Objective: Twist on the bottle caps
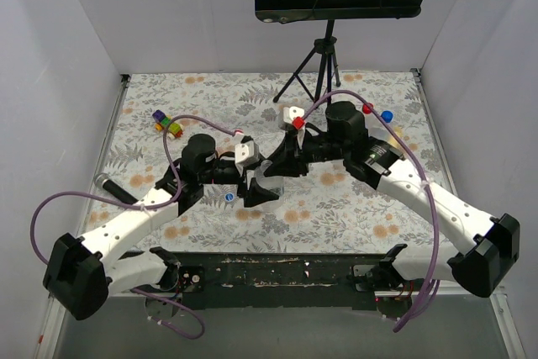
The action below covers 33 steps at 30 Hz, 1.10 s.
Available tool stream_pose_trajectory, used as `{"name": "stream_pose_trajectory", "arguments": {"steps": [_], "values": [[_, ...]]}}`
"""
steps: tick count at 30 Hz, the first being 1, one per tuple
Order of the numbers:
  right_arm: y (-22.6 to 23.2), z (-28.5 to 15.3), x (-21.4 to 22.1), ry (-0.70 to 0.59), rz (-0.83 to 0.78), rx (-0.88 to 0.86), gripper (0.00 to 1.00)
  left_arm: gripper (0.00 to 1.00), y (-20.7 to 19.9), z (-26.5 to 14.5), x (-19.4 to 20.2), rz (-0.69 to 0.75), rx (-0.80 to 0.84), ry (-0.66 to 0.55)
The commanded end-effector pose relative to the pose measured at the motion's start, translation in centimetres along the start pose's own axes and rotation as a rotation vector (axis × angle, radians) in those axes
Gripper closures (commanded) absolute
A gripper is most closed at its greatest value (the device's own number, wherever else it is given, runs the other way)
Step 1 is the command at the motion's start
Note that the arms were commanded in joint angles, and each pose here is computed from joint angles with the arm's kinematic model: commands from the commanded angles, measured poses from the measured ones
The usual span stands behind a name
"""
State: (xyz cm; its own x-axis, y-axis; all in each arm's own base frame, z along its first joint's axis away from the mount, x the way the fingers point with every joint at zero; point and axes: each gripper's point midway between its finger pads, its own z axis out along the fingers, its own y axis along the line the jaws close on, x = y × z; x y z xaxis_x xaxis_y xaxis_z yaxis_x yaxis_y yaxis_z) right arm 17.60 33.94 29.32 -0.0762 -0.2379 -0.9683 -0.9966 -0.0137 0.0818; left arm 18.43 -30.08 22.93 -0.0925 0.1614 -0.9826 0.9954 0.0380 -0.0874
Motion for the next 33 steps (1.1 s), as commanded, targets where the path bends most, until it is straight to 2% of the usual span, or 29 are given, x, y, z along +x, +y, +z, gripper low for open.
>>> {"name": "stream_pose_trajectory", "arguments": {"steps": [1,3,4,10,13,16,33], "values": [[0.4,-1.9,-5.2,-0.171,-0.086,0.076,0.99,0.14,0.4,-1.2,-3.5,0.13,-0.114,-0.165],[0.6,-2.7,-6.7,-0.233,-0.116,0.105,0.99,0.03,0.2,-1.7,-4.1,0.15,-0.14,-0.223],[0.7,-3.1,-7.1,-0.253,-0.118,0.117,0.99,0.02,0.0,-1.9,-4.4,0.155,-0.146,-0.256],[1.6,-4.6,-8.9,-0.382,-0.108,0.156,0.99,0.02,-0.5,-2.7,-6.2,0.158,-0.167,-0.403],[1.7,-4.6,-8.8,-0.402,-0.087,0.157,0.99,0.02,-0.4,-2.8,-6.4,0.143,-0.175,-0.433],[1.5,-4.4,-8.6,-0.4,-0.062,0.156,0.99,0.02,-0.4,-2.8,-6.3,0.14,-0.176,-0.441],[1.9,-4.2,-8.9,-0.437,-0.026,0.118,0.99,0.21,0.4,-1.9,-5.2,0.14,-0.167,-0.359]]}}
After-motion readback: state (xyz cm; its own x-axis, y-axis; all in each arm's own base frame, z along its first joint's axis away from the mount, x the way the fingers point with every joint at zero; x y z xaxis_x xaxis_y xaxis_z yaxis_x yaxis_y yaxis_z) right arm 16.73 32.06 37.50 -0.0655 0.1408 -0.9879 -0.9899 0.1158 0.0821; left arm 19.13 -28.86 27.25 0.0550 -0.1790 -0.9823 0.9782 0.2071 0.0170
